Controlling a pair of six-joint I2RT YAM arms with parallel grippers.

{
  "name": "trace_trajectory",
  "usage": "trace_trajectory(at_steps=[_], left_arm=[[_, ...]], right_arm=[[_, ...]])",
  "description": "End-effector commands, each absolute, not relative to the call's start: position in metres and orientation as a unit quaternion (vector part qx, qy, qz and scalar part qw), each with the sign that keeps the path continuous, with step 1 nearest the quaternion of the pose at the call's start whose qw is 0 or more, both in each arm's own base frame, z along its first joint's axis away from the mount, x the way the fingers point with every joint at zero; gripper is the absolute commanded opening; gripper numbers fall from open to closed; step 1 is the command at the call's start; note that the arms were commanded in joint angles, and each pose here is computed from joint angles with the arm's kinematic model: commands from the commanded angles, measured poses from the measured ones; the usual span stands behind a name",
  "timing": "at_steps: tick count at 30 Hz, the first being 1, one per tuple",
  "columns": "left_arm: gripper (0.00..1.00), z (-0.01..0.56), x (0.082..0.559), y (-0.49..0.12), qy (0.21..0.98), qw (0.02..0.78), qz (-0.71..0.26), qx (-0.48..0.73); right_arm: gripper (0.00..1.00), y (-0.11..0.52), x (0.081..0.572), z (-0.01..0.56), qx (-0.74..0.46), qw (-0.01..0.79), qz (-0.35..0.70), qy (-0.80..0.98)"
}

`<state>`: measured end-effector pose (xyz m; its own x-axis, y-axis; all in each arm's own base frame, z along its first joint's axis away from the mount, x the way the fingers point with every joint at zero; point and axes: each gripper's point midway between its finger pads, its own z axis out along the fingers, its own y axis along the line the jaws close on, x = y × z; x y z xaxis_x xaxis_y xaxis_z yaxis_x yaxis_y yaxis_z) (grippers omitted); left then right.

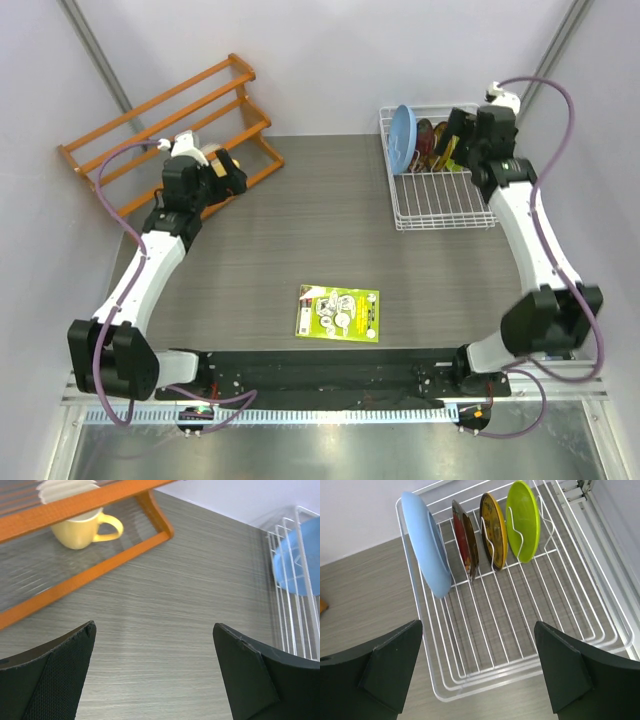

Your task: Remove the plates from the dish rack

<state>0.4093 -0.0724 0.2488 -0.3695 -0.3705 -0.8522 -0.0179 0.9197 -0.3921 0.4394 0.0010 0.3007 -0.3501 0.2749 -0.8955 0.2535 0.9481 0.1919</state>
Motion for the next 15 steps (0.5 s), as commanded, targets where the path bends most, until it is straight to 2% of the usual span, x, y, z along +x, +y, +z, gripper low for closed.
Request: trace_trajectory(at_steps=[1, 4, 7, 8, 9, 11, 15], left_arm=[[0.99, 0.267, 0.412, -0.049, 0.815, 0.545, -0.108, -0.167], [0.99, 0.272, 0.416, -0.032, 0.794, 0.566, -0.082, -0.206], [1.0, 0.258, 0.411, -0.009, 0.779, 0.551, -0.067, -0.292], [0.99, 0.258, 0.412, -0.01, 0.782, 0.549, -0.072, -0.288], [0.99, 0.255, 0.415, -0.01, 0.784, 0.548, -0.074, -0.283], [1.0, 0.252, 0.418, -0.012, 0.788, 0.547, -0.076, -0.271], [1.0, 0.242, 0.425, -0.016, 0.791, 0.544, -0.085, -0.269]], right_arm=[[1.0, 0.005, 0.462, 0.276, 0.154, 0.476, 0.004, 0.866], [1.0, 0.009, 0.501, 0.258, 0.141, 0.449, 0.008, 0.883], [1.0, 0.015, 0.54, 0.251, 0.126, 0.45, -0.008, 0.884], [1.0, 0.018, 0.55, 0.268, 0.119, 0.466, -0.014, 0.876], [1.0, 0.029, 0.561, 0.251, 0.098, 0.455, -0.03, 0.884], [1.0, 0.036, 0.576, 0.262, 0.088, 0.476, -0.053, 0.873], [1.0, 0.059, 0.592, 0.247, 0.061, 0.481, -0.093, 0.869]])
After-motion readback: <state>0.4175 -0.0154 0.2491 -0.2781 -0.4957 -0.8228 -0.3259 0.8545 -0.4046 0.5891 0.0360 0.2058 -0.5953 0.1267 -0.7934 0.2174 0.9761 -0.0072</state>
